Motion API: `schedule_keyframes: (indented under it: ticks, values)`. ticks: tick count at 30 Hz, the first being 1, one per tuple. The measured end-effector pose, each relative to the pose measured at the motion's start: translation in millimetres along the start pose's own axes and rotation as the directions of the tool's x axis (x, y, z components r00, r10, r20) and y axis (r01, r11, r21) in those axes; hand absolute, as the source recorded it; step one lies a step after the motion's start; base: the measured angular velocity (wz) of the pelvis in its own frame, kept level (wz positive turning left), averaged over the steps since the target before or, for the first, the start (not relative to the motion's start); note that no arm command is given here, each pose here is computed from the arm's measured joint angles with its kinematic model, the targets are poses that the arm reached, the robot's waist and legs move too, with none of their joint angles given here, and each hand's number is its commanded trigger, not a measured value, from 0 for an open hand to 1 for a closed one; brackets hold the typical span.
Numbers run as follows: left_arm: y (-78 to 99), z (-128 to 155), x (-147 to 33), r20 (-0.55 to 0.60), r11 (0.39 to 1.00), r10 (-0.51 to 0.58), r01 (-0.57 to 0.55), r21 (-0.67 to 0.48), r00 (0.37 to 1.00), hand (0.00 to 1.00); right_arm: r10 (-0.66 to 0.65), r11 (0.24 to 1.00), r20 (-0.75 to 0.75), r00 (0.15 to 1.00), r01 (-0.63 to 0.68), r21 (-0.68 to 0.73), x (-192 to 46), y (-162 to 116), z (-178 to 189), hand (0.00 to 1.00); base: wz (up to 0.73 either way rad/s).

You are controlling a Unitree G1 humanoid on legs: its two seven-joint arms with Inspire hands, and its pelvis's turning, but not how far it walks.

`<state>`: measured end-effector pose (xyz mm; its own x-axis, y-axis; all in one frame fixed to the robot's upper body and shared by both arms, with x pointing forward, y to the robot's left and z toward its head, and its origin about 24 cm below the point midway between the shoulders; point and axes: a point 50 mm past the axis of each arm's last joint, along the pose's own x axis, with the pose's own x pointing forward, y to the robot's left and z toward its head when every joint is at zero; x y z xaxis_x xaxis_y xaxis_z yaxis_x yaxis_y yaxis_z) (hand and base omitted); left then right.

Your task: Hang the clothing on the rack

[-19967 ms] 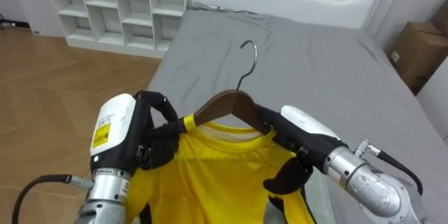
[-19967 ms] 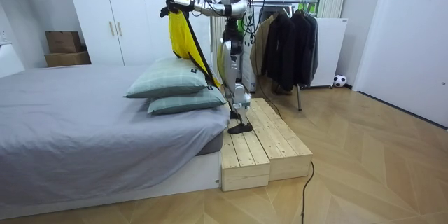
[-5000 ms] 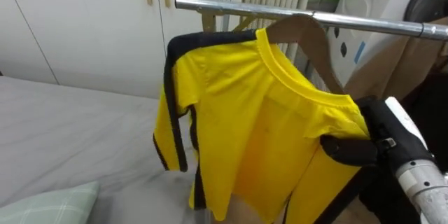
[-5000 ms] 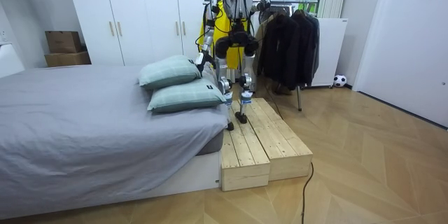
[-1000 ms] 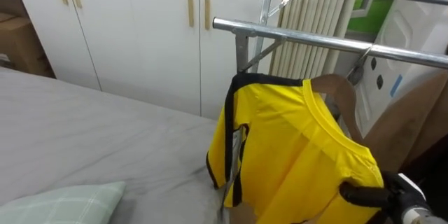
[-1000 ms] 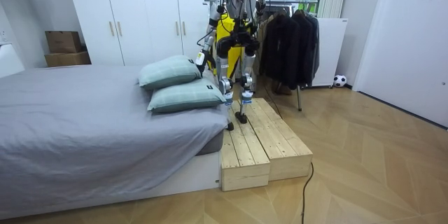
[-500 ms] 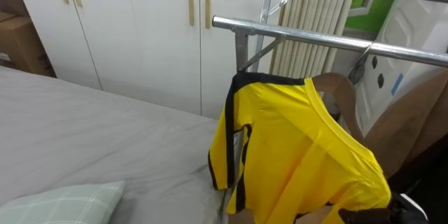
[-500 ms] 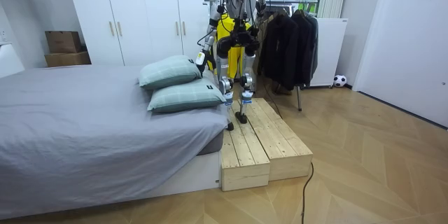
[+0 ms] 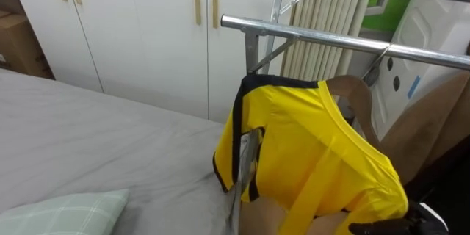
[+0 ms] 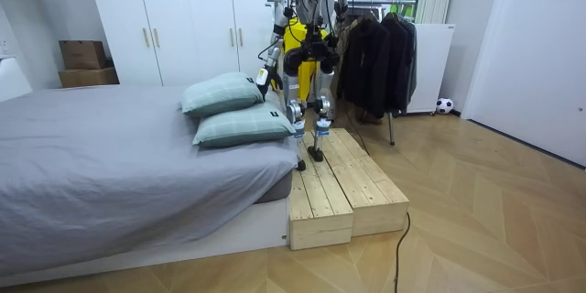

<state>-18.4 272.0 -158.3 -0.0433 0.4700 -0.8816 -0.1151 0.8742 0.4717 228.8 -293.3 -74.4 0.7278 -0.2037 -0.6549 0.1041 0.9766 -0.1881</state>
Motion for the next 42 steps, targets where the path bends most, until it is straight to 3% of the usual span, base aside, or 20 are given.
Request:
schedule_keyframes:
  ticks: [42]
  values:
    - [-1.3, -2, 0.0, -0.007, 1.0, -0.023, 0.023, 0.002, 1.0, 0.0, -0.054, 0.997, 0.056, 0.997, 0.057, -0.045, 0, -2, 16, 0.0, 0.0]
